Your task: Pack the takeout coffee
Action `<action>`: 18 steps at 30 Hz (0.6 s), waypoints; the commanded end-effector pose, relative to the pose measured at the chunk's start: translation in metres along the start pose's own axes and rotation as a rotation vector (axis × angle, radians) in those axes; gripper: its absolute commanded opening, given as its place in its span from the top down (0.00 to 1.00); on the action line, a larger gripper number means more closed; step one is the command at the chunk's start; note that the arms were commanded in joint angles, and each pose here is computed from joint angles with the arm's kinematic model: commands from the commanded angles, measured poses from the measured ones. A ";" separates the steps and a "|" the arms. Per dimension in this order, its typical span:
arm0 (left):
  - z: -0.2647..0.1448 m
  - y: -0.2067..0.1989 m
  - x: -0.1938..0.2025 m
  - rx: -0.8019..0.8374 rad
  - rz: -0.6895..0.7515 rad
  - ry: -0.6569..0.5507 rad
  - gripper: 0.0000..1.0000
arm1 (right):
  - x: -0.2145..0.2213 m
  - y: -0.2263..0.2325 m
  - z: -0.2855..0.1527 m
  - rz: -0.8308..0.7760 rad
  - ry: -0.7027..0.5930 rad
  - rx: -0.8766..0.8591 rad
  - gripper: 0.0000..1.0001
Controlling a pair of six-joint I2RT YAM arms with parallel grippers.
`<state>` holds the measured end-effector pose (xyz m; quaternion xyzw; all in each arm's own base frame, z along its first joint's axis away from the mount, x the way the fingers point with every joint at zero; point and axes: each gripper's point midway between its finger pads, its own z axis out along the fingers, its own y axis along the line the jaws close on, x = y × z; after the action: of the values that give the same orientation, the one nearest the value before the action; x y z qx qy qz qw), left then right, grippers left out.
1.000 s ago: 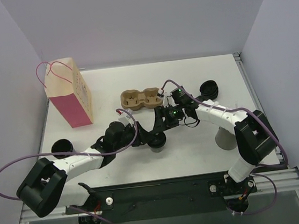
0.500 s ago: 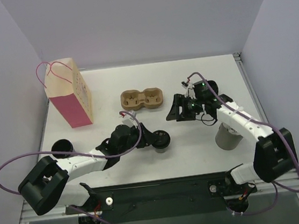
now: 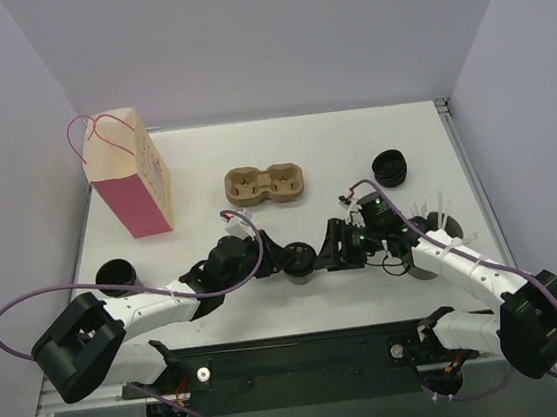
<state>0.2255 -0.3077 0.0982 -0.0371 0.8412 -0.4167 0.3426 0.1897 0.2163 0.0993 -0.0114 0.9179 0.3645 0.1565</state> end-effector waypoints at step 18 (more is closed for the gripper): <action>-0.030 0.108 0.084 -0.394 0.051 0.244 0.51 | 0.003 -0.014 0.029 0.058 -0.045 0.012 0.61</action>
<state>0.2246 -0.3093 0.0953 -0.0636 0.8411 -0.4088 0.3484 0.1877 0.2358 0.0880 0.0021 0.9084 0.3899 0.1508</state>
